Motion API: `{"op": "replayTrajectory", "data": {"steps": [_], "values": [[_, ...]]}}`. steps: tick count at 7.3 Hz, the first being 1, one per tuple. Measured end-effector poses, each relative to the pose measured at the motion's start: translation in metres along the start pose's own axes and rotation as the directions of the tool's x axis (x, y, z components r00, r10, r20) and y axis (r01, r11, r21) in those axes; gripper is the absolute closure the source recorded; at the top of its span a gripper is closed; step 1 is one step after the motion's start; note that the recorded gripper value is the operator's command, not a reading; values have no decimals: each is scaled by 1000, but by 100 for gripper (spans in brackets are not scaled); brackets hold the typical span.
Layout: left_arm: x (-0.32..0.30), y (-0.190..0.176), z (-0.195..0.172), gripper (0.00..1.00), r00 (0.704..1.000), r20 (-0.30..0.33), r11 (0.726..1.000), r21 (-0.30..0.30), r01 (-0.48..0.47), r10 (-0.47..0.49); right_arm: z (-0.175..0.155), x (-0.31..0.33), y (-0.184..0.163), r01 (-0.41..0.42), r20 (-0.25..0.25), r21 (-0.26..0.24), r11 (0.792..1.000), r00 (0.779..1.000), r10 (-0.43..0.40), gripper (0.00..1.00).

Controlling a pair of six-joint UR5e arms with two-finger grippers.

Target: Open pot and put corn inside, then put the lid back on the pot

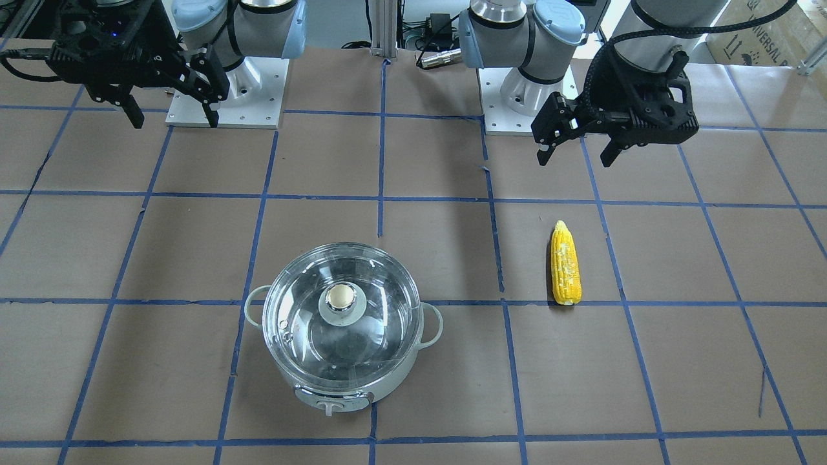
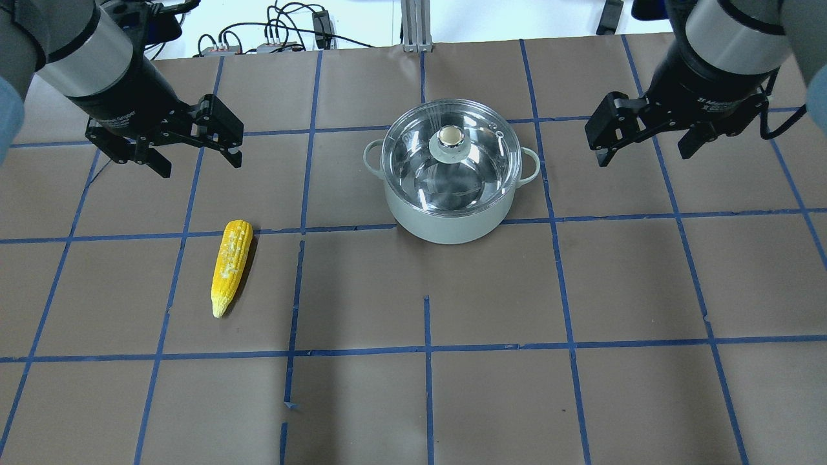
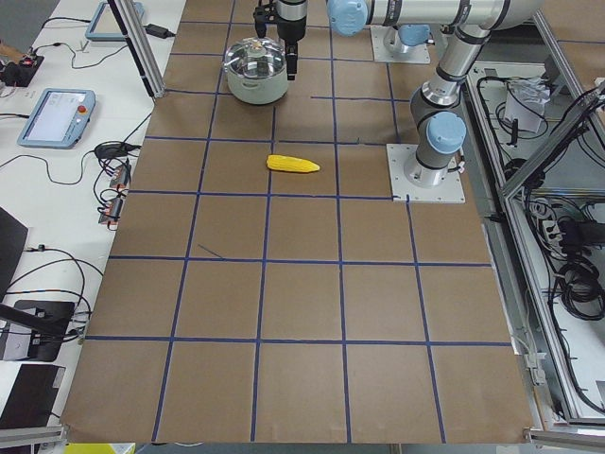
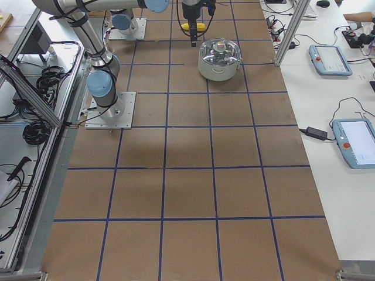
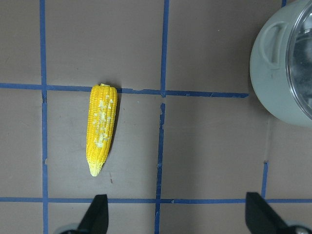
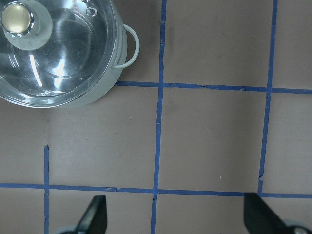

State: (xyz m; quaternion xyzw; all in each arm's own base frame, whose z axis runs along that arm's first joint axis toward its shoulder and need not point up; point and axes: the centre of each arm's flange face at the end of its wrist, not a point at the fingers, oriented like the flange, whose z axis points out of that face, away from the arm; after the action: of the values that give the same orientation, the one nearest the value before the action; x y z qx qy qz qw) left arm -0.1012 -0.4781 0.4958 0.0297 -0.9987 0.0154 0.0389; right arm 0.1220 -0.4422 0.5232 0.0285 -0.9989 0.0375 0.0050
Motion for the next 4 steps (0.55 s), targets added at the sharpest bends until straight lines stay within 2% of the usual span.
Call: {"op": "replayTrajectory", "data": {"steps": [4], "values": [[-1,-4,-14,0,1000,9,1000,22,1,-1,-1,-2,0,-7,3,5,1000,1000,6,0]]}}
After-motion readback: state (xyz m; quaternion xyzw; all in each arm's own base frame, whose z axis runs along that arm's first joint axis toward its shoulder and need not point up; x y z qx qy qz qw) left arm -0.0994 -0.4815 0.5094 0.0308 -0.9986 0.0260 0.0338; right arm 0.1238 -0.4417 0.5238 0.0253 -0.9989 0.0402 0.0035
